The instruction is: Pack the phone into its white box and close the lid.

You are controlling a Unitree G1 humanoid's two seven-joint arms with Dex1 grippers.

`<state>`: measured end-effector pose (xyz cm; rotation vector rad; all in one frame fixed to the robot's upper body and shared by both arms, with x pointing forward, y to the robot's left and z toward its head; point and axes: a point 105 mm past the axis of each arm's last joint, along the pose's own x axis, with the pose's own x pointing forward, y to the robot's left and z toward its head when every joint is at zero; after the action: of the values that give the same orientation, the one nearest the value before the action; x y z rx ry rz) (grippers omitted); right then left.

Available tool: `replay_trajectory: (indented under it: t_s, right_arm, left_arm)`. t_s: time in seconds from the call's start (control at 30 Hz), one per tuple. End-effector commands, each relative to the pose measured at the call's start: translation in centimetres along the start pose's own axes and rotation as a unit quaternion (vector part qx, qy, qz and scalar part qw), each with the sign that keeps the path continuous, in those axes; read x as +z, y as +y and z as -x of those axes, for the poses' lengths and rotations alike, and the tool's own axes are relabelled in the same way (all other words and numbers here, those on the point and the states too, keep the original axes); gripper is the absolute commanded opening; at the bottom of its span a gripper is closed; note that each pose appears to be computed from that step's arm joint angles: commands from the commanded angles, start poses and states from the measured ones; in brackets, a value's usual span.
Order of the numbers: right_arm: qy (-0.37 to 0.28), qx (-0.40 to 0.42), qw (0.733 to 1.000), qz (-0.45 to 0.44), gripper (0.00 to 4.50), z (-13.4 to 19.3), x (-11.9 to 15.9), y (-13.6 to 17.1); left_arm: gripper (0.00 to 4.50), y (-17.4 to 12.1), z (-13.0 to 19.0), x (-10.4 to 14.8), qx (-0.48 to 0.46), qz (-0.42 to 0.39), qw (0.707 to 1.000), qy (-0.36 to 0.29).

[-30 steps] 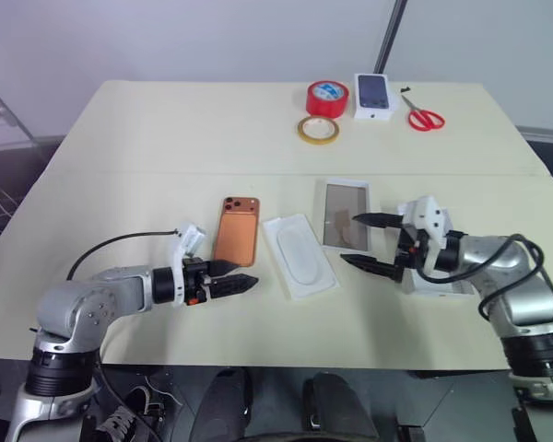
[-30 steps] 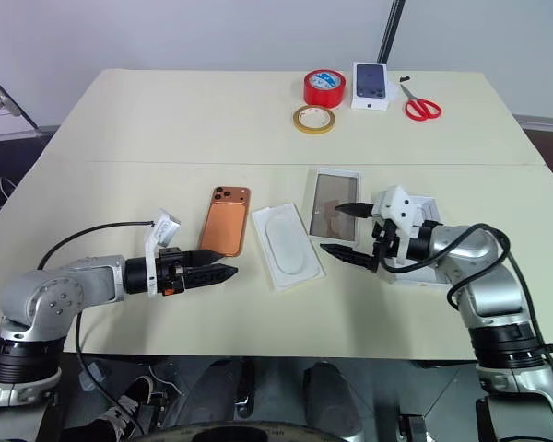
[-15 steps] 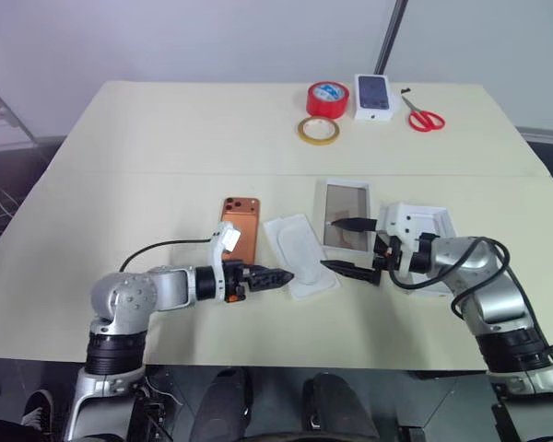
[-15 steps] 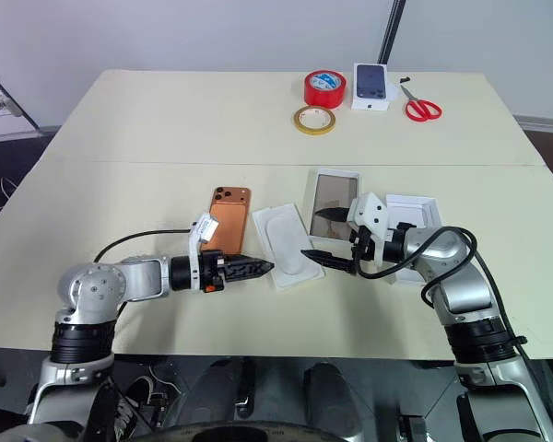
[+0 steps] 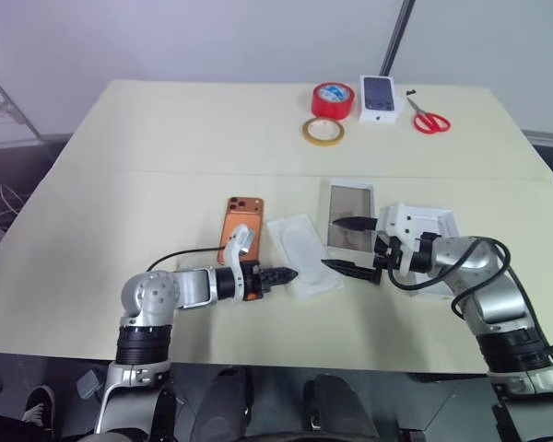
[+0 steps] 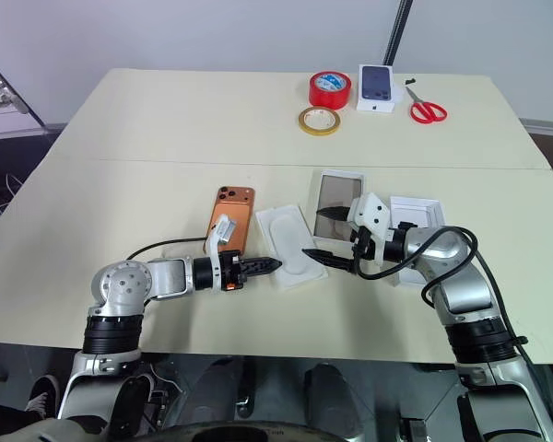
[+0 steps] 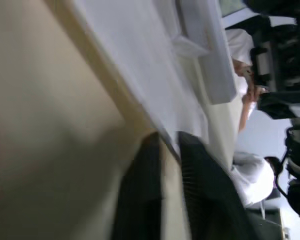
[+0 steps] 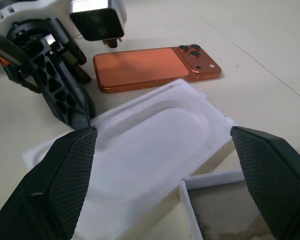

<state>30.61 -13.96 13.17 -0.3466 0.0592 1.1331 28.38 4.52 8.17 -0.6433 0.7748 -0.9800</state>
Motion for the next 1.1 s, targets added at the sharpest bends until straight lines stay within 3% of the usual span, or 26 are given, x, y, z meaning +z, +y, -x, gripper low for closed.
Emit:
replay_trajectory:
  t_s: [0.03,0.3,0.6,0.7,0.93,1.1]
  right_arm:
    - [-0.016,-0.01,1.0,0.017,4.5,0.3,1.1,-0.4]
    - [-0.009,-0.01,1.0,0.02,4.5,0.6,1.0,-0.4]
    - [0.091,-0.02,0.995,0.031,4.5,1.7,-2.2,-2.1]
    - [0.147,-0.009,0.988,0.041,3.61,2.4,-3.9,-2.6]
    - [0.164,0.026,0.985,0.049,0.1,2.2,-4.8,-2.1]
    - [0.094,0.069,0.993,0.011,0.04,-0.6,-2.8,0.6]
  left_arm:
    - [0.04,0.8,-0.1,-0.7,0.017,0.009,1.0,0.011]
    - [0.04,0.5,1.8,2.1,0.007,0.024,0.999,-0.046]
    - [0.04,0.6,5.4,5.8,0.029,-0.023,0.995,-0.097]
    - [0.0,0.1,5.4,6.1,0.014,-0.02,0.994,-0.105]
    - [0.0,0.0,4.8,6.8,0.023,-0.03,0.992,-0.118]
    - [0.0,-1.0,5.0,8.1,-0.009,-0.018,0.991,-0.133]
